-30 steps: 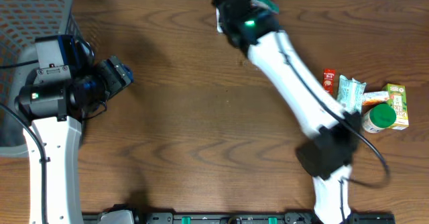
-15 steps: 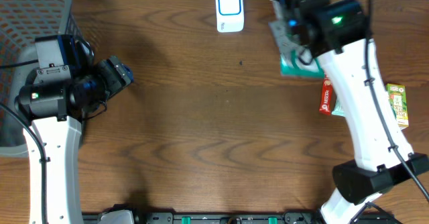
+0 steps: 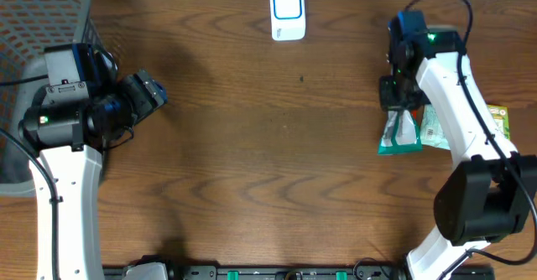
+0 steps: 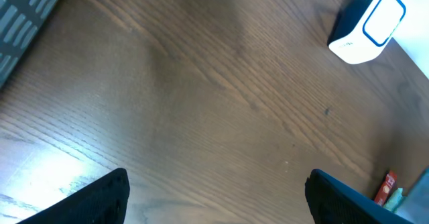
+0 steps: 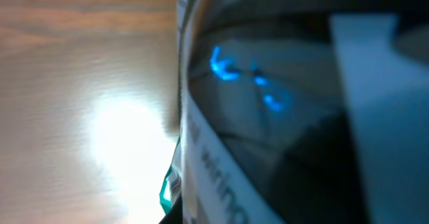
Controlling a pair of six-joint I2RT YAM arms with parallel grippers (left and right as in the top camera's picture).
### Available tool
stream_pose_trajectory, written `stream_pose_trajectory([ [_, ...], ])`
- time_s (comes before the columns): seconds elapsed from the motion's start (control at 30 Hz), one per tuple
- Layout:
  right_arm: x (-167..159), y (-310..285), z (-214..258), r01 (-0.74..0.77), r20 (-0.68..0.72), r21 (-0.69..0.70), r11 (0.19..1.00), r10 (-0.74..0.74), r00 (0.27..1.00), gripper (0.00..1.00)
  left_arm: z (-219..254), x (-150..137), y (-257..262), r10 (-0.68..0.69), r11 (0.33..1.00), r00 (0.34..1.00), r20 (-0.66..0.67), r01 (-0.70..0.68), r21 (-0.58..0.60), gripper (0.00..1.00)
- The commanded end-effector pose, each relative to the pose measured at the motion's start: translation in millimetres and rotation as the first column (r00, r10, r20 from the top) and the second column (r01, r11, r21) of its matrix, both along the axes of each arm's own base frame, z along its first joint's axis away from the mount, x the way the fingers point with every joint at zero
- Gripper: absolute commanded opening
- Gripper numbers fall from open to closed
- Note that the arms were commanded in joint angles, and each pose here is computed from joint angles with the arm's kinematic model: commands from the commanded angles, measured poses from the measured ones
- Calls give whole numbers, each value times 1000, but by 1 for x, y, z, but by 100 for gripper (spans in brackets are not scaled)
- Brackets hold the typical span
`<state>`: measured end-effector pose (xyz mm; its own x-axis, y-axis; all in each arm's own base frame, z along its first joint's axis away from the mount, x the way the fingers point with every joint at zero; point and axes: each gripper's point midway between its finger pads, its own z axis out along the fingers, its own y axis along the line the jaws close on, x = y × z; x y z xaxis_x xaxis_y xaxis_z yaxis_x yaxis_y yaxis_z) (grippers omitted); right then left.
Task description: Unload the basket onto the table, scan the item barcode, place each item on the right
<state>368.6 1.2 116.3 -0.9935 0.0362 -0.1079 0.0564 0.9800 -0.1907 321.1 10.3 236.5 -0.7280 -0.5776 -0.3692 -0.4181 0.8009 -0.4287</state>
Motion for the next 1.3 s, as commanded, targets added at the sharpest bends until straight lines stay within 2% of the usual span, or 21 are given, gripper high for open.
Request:
stream_pose_trajectory([
  [0.0, -1, -12, -21, -46, -9, -13, 999, 46, 999, 1, 1, 1, 2, -1, 1000, 1000, 3, 1, 11, 85],
  [0.1, 1, -16, -36, -71, 0, -17, 997, 71, 997, 1, 1, 1, 2, -1, 1000, 1000, 4, 1, 11, 85],
  [0.4, -15, -23, -70, -333, -92, -33, 942, 329, 940, 1, 1, 1, 2, -1, 1000, 1000, 3, 1, 10, 85],
  [0.57, -24, -40, -75, -328, -145, -114, 938, 310, 939, 1, 1, 1, 2, -1, 1000, 1000, 3, 1, 11, 85],
  [0.7, -25, -45, -74, -322, -154, -141, 936, 301, 941, 33, 1, 1, 2, -1, 1000, 1000, 3, 1, 11, 85],
  [0.73, -25, -45, -74, -321, -153, -141, 937, 299, 942, 51, 1, 1, 2, -1, 1000, 1000, 3, 1, 11, 85],
  [0.77, -25, -45, -74, -316, -151, -142, 938, 295, 944, 63, 1, 1, 2, -1, 1000, 1000, 3, 1, 11, 85],
  [0.8, -25, -45, -74, -315, -151, -142, 938, 294, 944, 68, 1, 1, 2, -1, 1000, 1000, 4, 1, 10, 85],
  [0.83, -24, -45, -73, -297, -141, -144, 944, 277, 950, 81, 1, 1, 2, -2, 1000, 1000, 3, 2, 11, 85],
  [0.87, -22, -45, -73, -293, -135, -145, 945, 275, 952, 86, 1, 1, 2, -1, 1000, 1000, 3, 1, 11, 85],
  [1.0, -19, -45, -73, -292, -121, -150, 945, 275, 954, 99, 1, 1, 2, -1, 1000, 1000, 3, 1, 11, 85],
  [1.27, -4, -42, -61, -165, -28, -145, 976, 163, 986, 99, 1, 1, 2, -1, 1000, 1000, 4, 1, 11, 85],
])
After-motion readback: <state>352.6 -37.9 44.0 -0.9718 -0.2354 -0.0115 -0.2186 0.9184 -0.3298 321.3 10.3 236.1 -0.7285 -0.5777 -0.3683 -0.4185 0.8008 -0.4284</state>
